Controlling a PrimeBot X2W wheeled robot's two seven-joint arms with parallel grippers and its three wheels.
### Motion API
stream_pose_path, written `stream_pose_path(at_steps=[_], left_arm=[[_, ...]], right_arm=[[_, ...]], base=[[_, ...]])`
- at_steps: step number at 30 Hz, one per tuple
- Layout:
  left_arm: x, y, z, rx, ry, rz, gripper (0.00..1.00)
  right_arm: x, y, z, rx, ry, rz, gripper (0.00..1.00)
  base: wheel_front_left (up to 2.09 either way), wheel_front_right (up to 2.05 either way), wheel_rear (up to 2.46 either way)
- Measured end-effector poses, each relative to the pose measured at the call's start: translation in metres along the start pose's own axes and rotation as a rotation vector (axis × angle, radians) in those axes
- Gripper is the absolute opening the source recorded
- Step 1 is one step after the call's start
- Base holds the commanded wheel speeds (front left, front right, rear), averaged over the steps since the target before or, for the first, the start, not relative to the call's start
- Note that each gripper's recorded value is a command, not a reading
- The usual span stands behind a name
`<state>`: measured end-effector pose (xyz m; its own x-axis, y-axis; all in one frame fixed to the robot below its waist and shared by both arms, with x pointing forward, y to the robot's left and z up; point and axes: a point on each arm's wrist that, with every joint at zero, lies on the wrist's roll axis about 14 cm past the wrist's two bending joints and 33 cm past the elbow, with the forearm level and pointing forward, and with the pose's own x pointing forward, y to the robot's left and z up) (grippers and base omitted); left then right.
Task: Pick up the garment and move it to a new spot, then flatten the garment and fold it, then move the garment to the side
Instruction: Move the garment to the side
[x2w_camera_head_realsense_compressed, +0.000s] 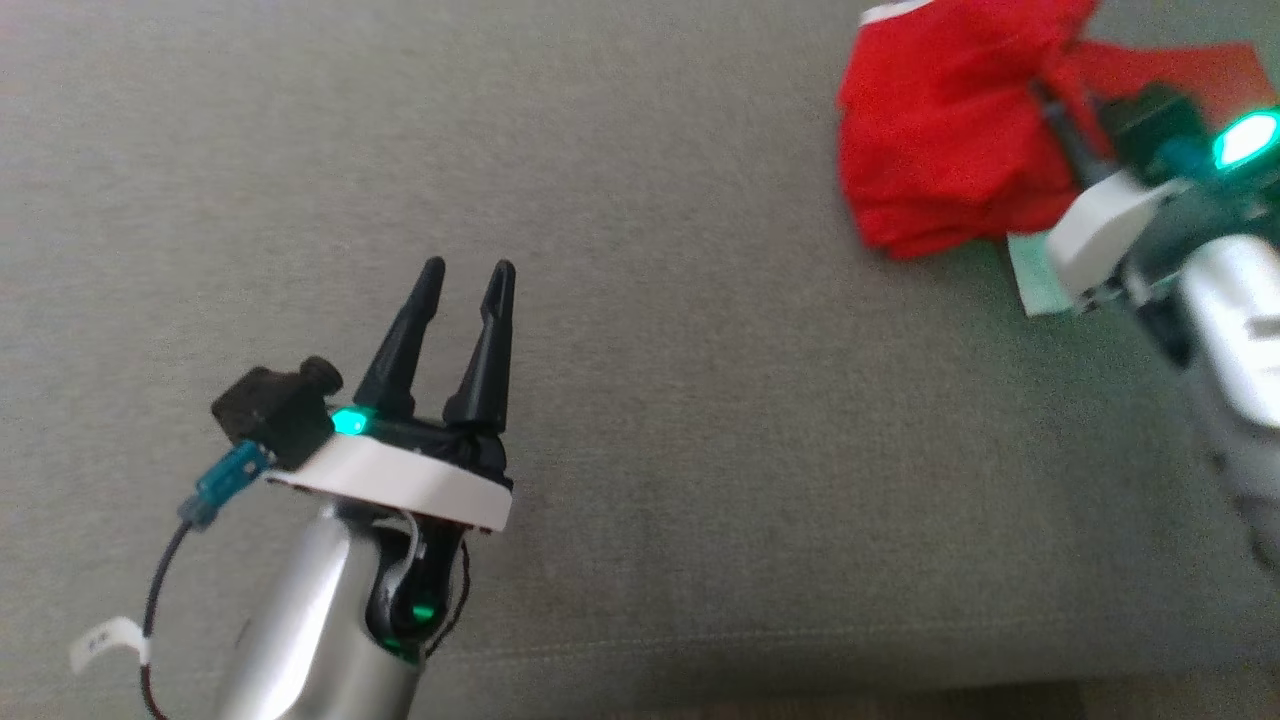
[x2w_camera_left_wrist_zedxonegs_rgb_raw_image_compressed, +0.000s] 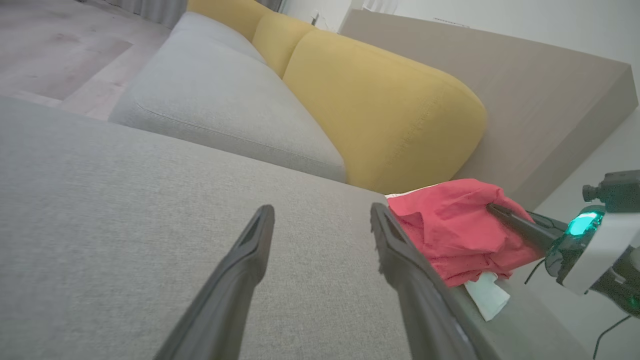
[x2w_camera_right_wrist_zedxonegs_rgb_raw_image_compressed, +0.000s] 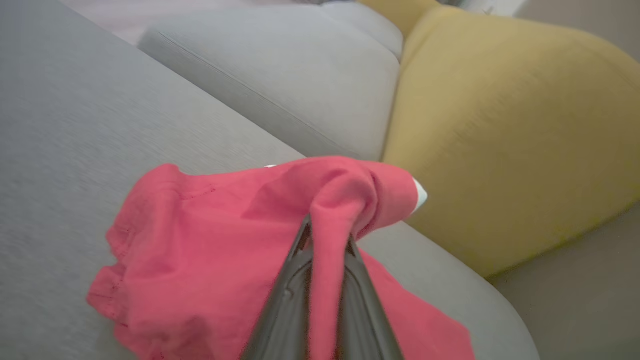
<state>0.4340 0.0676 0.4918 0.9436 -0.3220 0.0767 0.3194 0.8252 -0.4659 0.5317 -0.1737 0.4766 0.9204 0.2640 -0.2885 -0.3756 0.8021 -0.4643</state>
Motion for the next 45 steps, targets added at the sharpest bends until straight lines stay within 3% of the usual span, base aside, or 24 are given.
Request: stream_pose_path(at_steps=[7, 13, 20, 22, 23, 35, 42, 45], left_arm=[[0.026, 0.001, -0.032, -0.01, 0.075, -0.059, 1.0], [0.037, 0.007, -0.056, -0.023, 0.126, -0.074, 1.0], [0.041, 0.019, -0.068, -0.031, 0.15, -0.064, 1.0], [0.043, 0.02, -0.068, -0.028, 0.15, -0.064, 1.0], [0.043, 0.02, -0.068, -0.028, 0.149, -0.064, 1.0], [0.04, 0.004, -0.037, -0.013, 0.08, -0.075, 1.0], [0.02, -0.004, -0.004, 0.001, 0.008, -0.043, 1.0], [0.009, 0.0, 0.01, 0.01, -0.022, -0.012, 1.0]], right_arm=[[-0.007, -0.056, -0.052, 0.009, 0.187, -0.093, 0.0], [-0.017, -0.076, -0.098, 0.038, 0.357, -0.13, 0.0], [-0.017, -0.092, -0.115, 0.041, 0.435, -0.176, 0.0], [-0.015, -0.089, -0.115, 0.05, 0.441, -0.173, 0.6], [-0.014, -0.087, -0.115, 0.051, 0.445, -0.17, 1.0], [-0.027, -0.099, -0.062, 0.069, 0.31, -0.224, 1.0], [-0.036, -0.087, 0.03, 0.199, -0.056, -0.245, 1.0], [-0.045, -0.068, 0.053, 0.261, -0.188, -0.236, 1.0]], base=[[0.0, 0.0, 0.0], [0.0, 0.0, 0.0], [0.0, 0.0, 0.0], [0.0, 0.0, 0.0], [0.0, 0.0, 0.0], [0.0, 0.0, 0.0], [0.0, 0.0, 0.0], [0.0, 0.0, 0.0]])
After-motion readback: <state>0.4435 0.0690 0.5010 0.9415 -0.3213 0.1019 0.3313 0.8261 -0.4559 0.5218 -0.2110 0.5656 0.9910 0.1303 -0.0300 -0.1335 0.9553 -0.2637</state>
